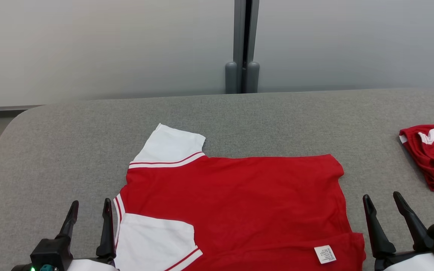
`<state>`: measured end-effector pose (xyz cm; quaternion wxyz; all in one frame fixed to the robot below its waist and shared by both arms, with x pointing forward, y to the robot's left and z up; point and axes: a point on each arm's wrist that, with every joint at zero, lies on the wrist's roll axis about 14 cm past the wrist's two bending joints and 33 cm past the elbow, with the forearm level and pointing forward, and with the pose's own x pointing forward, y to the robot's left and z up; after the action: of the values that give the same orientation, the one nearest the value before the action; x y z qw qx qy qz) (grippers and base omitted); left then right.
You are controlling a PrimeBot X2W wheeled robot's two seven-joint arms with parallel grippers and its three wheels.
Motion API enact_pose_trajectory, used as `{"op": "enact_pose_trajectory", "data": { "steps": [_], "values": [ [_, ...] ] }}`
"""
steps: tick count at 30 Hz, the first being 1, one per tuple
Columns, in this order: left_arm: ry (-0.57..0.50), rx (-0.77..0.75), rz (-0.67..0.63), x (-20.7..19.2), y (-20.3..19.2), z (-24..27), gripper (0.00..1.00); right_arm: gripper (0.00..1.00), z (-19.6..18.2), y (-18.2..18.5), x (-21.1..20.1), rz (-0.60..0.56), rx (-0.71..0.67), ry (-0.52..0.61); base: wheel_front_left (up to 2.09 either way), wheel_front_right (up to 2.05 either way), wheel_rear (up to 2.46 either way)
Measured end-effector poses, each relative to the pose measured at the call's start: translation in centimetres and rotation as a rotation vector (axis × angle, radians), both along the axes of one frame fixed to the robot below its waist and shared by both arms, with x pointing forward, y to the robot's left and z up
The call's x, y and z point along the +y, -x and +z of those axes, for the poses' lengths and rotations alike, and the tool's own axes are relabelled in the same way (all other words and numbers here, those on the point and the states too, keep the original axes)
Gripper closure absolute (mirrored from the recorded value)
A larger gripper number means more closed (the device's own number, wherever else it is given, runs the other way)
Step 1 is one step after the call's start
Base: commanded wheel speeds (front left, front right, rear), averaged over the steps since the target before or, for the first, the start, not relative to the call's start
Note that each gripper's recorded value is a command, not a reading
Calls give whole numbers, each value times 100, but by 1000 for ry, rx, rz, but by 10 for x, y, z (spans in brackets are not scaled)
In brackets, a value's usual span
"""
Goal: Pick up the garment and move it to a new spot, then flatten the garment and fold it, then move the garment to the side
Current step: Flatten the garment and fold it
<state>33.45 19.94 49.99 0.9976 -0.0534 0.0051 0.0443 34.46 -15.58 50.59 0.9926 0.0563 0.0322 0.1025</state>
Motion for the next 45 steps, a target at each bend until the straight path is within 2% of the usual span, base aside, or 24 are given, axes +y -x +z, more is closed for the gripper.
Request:
{"op": "enact_pose_trajectory", "data": {
  "steps": [11,24,28,33,34,38,45],
  "values": [
    [-3,70,18,3,11,-13,0,0,2,4,3,2,12,-3,0,0,0],
    [-17,74,-21,-6,-2,-9,0,0,-4,0,0,-14,32,-12,0,0,0],
    [-14,41,-106,-26,-31,2,0,0,-6,-10,2,-11,38,-16,0,0,0],
    [-2,39,-220,-49,-91,8,0,0,-13,-32,3,-4,52,-15,0,0,0],
    [-2,39,-220,-49,-91,8,0,0,-13,-32,3,-4,52,-15,0,0,0],
    [22,117,-299,-73,-146,-15,0,0,-32,-50,4,0,93,-17,0,0,0],
    [30,273,-364,-96,-203,-64,0,0,-57,-66,-1,-15,140,-21,0,0,0]
  ]
}}
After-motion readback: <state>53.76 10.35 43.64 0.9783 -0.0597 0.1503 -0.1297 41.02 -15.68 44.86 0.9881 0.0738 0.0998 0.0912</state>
